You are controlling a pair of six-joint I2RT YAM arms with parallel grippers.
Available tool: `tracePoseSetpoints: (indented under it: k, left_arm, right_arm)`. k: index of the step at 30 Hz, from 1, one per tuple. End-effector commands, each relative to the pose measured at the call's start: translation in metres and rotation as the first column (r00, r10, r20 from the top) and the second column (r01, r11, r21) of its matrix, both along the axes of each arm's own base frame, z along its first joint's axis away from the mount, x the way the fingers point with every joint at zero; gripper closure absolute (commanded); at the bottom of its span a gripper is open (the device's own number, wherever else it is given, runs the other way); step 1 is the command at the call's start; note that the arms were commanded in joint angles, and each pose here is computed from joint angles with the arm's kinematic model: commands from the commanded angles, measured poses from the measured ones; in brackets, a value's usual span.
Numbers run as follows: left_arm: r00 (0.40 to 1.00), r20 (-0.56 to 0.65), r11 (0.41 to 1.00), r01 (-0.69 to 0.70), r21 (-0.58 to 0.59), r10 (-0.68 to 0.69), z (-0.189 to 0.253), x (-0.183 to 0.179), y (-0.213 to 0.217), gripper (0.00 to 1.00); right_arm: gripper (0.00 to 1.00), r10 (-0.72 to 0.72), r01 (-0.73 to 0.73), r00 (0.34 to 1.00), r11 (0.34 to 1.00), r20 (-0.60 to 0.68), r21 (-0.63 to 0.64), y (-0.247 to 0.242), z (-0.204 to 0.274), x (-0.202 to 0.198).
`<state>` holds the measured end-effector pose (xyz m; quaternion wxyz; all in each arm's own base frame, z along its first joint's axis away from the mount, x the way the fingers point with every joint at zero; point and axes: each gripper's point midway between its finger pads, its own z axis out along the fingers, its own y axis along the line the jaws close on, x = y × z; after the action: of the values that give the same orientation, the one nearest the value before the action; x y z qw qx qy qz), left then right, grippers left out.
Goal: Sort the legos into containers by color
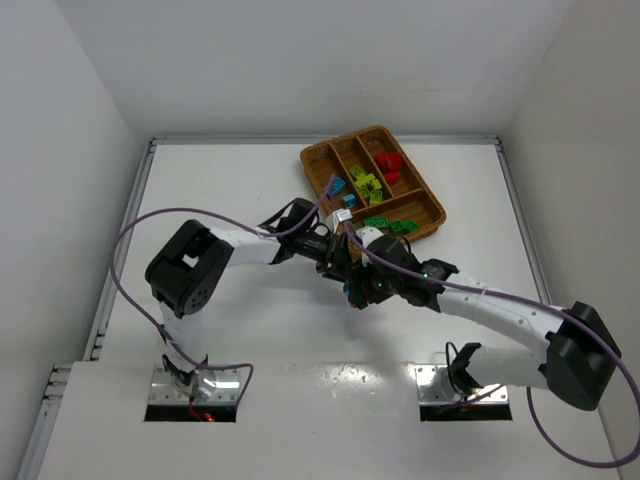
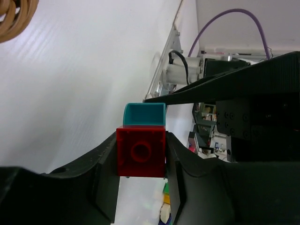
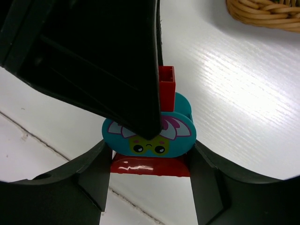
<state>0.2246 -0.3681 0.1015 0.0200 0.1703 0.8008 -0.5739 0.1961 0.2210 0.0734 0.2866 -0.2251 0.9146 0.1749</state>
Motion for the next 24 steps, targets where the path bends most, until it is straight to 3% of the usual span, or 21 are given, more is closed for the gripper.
tracePoseSetpoints:
  k: [1,2,3,5,8,14,17,20,21,24]
  left_arm:
    - [0.998,0.053,0.999,0.032,-0.009,-0.031,0.005,0.000,-0.003,0.85]
    - [0.999,0.049,1.000,0.003,0.008,-0.003,0.002,0.009,0.004,0.95]
    - [0.998,0.062,1.000,-0.006,0.005,0.006,0.005,0.013,0.008,0.99]
    - [0.995,0.082,0.999,-0.051,0.000,0.051,0.013,0.029,0.023,1.00]
    - [0.991,0.091,0.995,-0.100,0.003,0.099,0.016,0.042,0.046,1.00]
    - [0.973,0.157,0.983,-0.152,-0.107,0.167,0.063,0.064,0.076,1.00]
    - [0.965,0.181,0.975,-0.163,-0.153,0.190,0.085,0.068,0.081,1.00]
    - [0.949,0.197,0.962,-0.216,-0.166,0.246,0.099,0.078,0.088,1.00]
    - [0.945,0.185,0.954,-0.237,-0.181,0.270,0.103,0.082,0.091,1.00]
    - [0.935,0.192,0.944,-0.261,-0.202,0.300,0.112,0.085,0.094,1.00]
  right_arm:
    - [0.46,-0.068,0.061,0.993,0.995,0.099,0.076,0.011,0.031,0.024]
    - [0.33,-0.113,0.104,0.986,0.991,0.118,0.079,0.007,0.040,0.029]
    - [0.26,-0.139,0.130,0.985,0.988,0.104,0.087,0.005,0.043,0.031]
    - [0.20,-0.205,0.189,0.970,0.974,0.128,0.124,-0.002,0.066,0.036]
    - [0.19,-0.224,0.182,0.957,0.958,0.182,0.220,0.004,0.110,0.041]
    - [0.19,-0.188,0.120,0.970,0.922,0.155,0.368,0.024,0.131,0.038]
    - [0.19,-0.129,0.073,0.989,0.856,0.075,0.511,0.041,0.135,0.042]
    - [0.19,-0.146,0.104,0.989,0.751,0.009,0.652,0.041,0.137,0.054]
    - [0.19,-0.146,0.074,0.988,0.709,0.042,0.702,0.044,0.150,0.062]
    - [0.19,-0.102,0.075,0.995,0.652,-0.011,0.754,0.049,0.141,0.074]
